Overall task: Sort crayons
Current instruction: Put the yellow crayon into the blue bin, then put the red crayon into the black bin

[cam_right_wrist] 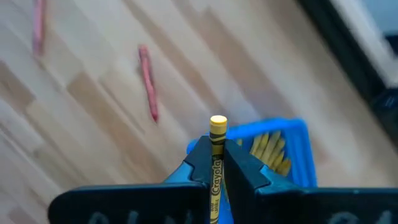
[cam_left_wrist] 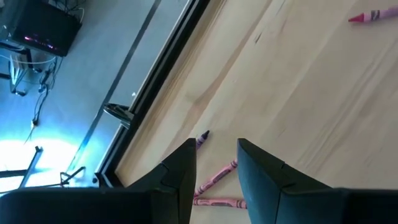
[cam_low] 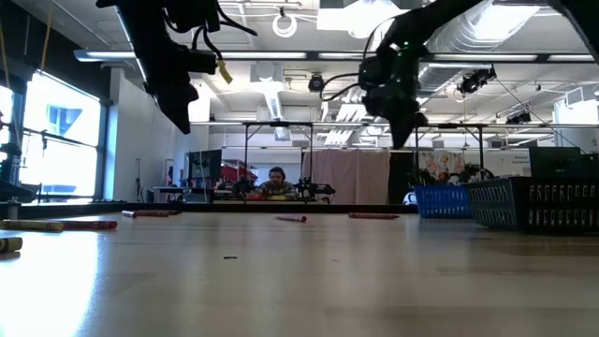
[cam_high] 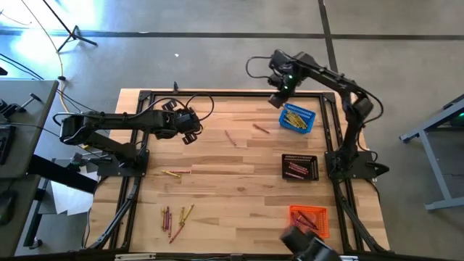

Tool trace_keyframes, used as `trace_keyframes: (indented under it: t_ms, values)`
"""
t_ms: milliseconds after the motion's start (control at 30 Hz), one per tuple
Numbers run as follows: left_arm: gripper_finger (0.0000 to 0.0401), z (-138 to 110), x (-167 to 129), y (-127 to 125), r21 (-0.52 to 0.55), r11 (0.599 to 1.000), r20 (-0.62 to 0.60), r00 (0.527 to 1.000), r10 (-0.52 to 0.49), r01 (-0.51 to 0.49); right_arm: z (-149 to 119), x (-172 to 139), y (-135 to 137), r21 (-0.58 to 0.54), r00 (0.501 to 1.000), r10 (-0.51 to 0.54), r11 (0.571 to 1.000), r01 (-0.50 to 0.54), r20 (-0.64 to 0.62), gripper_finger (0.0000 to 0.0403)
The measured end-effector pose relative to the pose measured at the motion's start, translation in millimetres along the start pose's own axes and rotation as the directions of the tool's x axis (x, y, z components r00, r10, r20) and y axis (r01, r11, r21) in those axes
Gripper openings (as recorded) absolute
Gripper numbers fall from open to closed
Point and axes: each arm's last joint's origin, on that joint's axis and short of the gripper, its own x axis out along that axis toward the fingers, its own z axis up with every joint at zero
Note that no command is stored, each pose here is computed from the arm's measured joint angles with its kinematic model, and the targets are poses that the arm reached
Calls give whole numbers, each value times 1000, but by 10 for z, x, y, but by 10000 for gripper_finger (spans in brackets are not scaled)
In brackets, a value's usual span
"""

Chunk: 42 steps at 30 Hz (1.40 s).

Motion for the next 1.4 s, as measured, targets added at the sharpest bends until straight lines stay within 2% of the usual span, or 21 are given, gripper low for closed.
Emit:
trace_keyframes:
  t_ms: [133, 267, 467, 567, 733, 1100, 1267, 1400]
  values:
    - [101, 2, 1, -1, -3, 1000, 1, 1000, 1, -1, -327, 30, -54, 26, 1000, -3, 1000, 3, 4, 12]
    - [101, 23, 2, -2, -18, 1000, 20, 1000, 6, -6, -610, 186, -115, 44, 999, -12, 999, 10, 44, 12]
    - [101, 97, -2, -12, -45, 999, 84, 996, -2, 6, -839, 416, -192, 60, 992, -36, 998, 29, 122, 12]
    - [101, 131, -6, -18, -68, 997, 112, 994, -14, 22, -897, 507, -196, 60, 993, -43, 998, 37, 113, 12]
    - [101, 175, -12, -22, -99, 995, 150, 989, -18, 33, -943, 566, -220, 75, 991, -113, 991, 107, 77, 17]
    - [101, 217, -19, -28, -158, 985, 185, 982, -36, 66, -936, 566, -212, 68, 990, -117, 991, 112, 81, 94]
    - [101, 216, -21, -55, -142, 978, 182, 975, -127, 154, -906, 568, -84, 28, 992, -91, 996, 89, 85, 97]
    - [101, 215, -22, -60, -140, 975, 181, 973, -145, 171, -824, 519, 134, -23, 990, -77, 996, 81, 115, 98]
